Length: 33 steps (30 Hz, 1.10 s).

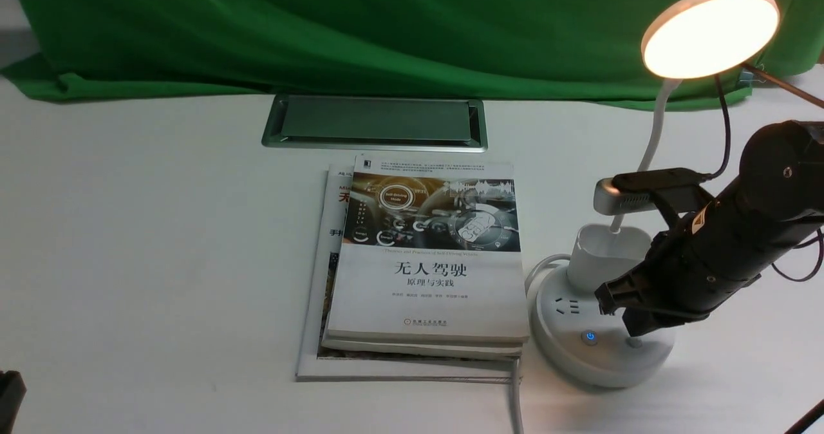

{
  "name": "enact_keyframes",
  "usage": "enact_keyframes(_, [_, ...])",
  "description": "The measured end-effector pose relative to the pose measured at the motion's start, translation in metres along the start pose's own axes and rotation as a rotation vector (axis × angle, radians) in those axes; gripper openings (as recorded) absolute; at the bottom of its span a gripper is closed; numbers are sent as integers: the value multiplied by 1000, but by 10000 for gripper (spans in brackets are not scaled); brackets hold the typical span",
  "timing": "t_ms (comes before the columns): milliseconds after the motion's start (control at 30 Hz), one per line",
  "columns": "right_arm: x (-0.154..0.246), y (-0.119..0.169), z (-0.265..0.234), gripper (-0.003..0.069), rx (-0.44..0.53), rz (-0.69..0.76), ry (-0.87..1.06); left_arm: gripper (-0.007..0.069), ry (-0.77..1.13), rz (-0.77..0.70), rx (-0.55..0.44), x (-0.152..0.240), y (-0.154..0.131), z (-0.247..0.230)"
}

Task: Turn off the desk lamp on the white desktop by hand.
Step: 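Press the power button on the lamp base to turn the lamp off with the right gripper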

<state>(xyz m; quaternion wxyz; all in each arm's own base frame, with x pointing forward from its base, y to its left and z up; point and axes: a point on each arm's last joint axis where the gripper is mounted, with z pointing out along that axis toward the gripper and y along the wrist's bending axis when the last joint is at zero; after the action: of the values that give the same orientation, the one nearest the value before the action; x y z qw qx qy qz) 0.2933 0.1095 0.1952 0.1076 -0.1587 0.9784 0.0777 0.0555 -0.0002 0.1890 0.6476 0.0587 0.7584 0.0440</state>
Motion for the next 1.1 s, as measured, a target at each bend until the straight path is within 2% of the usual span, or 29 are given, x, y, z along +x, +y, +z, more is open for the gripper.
enact_keyframes(567, [-7, -3, 20, 35, 3, -7, 25, 20, 0, -1, 0, 0, 0, 0])
enact_keyframes(767, [-6, -2, 10, 35, 7, -13, -20, 20, 0, -1, 0, 0, 0, 0])
enact_keyframes(900, [-6, 0, -13, 35, 23, -32, -87, 20, 0, -1, 0, 0, 0, 0])
enact_keyframes(1100, [0, -1, -14, 35, 27, -22, -60, 20, 0, -1, 0, 0, 0, 0])
